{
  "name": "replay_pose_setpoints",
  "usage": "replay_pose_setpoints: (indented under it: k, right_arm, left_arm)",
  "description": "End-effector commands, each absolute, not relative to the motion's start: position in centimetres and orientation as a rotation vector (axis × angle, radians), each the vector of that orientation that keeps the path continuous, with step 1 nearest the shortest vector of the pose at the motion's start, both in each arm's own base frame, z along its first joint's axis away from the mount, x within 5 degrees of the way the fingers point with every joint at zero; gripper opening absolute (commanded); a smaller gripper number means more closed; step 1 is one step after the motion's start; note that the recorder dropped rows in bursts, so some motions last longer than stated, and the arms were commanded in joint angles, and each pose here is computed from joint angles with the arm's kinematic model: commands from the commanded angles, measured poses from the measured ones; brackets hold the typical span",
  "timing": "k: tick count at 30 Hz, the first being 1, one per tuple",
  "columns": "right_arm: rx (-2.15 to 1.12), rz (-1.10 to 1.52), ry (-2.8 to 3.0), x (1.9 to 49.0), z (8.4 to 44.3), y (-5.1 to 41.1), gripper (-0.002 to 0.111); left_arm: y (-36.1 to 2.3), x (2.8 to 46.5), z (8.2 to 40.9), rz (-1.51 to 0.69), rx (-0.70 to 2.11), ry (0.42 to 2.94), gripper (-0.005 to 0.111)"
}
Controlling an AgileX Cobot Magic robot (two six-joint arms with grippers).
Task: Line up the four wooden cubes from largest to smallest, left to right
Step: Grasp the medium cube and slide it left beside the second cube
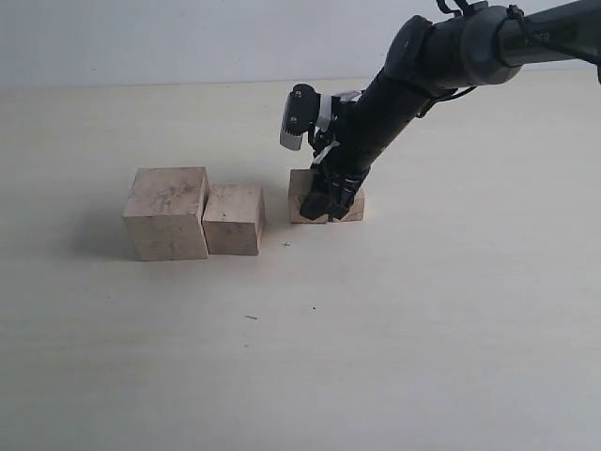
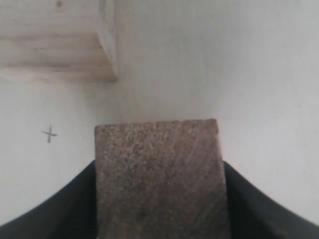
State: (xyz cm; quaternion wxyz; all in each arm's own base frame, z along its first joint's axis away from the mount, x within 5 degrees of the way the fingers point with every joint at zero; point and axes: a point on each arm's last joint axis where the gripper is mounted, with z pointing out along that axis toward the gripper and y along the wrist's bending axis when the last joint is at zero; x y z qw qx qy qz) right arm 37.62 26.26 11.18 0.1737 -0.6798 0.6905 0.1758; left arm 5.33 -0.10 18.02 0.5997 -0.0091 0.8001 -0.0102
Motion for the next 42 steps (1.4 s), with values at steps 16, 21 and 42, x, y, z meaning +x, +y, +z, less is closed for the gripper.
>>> replay_pose_setpoints:
  k: [16, 21, 42]
  right_arm:
    - [-1.951, 0.691, 1.982, 36.3, 11.9, 26.5, 0.000]
    - [-2.012, 0.691, 1.946, 35.6, 10.8, 27.5, 0.000]
    - [-2.105, 0.735, 1.883, 34.7, 7.4, 28.5, 0.000]
  left_arm:
    - [-0.1, 5.3, 18.1, -0.034, -0.020, 1.836, 0.000]
    - [-0.1, 5.3, 18.1, -0.034, -0.020, 1.836, 0.000]
    - [-0.1, 5.3, 18.1, -0.034, -0.020, 1.836, 0.000]
